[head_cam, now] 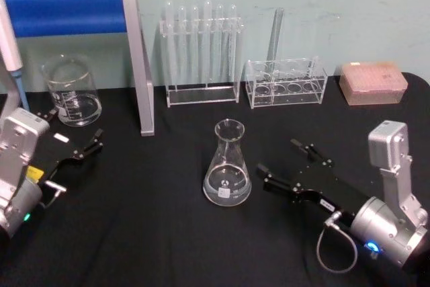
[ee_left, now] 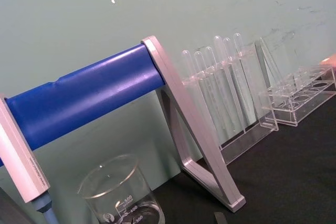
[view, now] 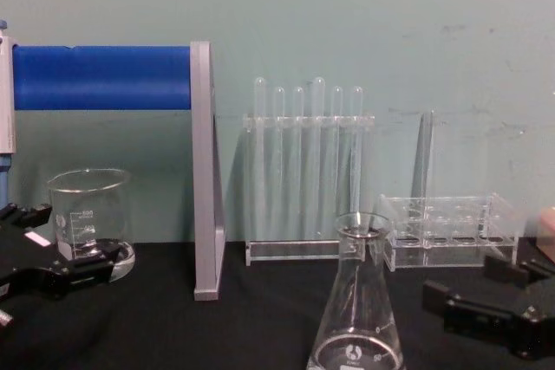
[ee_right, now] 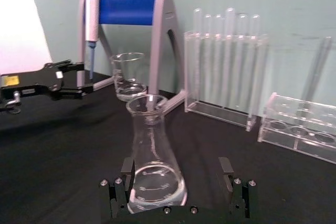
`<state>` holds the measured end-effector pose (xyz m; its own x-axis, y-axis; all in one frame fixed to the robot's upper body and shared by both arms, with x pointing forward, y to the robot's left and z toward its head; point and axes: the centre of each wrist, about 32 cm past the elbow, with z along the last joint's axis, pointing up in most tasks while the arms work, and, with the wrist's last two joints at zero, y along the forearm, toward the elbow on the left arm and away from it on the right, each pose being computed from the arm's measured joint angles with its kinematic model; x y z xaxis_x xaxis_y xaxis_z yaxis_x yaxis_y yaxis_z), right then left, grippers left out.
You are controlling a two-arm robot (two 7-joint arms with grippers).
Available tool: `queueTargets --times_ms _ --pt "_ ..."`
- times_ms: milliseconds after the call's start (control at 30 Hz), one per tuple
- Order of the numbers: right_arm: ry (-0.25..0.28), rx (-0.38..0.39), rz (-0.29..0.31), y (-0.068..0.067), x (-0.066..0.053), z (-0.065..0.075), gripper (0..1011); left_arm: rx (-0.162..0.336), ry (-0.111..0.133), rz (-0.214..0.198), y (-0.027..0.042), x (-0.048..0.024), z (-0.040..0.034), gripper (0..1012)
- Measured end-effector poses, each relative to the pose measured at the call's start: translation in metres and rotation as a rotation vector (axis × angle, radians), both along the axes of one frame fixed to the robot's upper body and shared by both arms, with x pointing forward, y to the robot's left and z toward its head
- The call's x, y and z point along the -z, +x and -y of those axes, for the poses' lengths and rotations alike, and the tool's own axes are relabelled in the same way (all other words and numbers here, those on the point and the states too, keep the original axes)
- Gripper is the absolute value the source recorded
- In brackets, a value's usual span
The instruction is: Grasp the erlenmeyer flask with one hand, shake it three times, then place it back.
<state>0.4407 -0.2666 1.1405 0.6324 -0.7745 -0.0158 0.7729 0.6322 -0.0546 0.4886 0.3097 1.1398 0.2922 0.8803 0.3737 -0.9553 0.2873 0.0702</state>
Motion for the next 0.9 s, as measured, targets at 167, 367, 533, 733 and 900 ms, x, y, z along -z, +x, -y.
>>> queueTargets --times_ms 167,367,533,733,900 --pt "-0.014 -0.039 0.002 0.004 0.001 -0.007 1000 0.000 0.000 0.000 0.0000 0.0000 0.0000 1001" --pt "-0.035 -0.055 0.017 0.011 0.000 -0.012 1000 0.000 0.000 0.000 0.0000 0.0000 0.0000 1001" --pt "-0.047 -0.063 0.035 0.020 -0.001 -0.018 1000 0.000 0.000 0.000 0.0000 0.0000 0.0000 1001" --pt "-0.046 -0.080 0.043 0.032 -0.002 -0.025 1000 0.000 0.000 0.000 0.0000 0.0000 0.0000 1001" --pt "-0.044 -0.093 0.042 0.039 -0.002 -0.030 1000 0.000 0.000 0.000 0.0000 0.0000 0.0000 1001"
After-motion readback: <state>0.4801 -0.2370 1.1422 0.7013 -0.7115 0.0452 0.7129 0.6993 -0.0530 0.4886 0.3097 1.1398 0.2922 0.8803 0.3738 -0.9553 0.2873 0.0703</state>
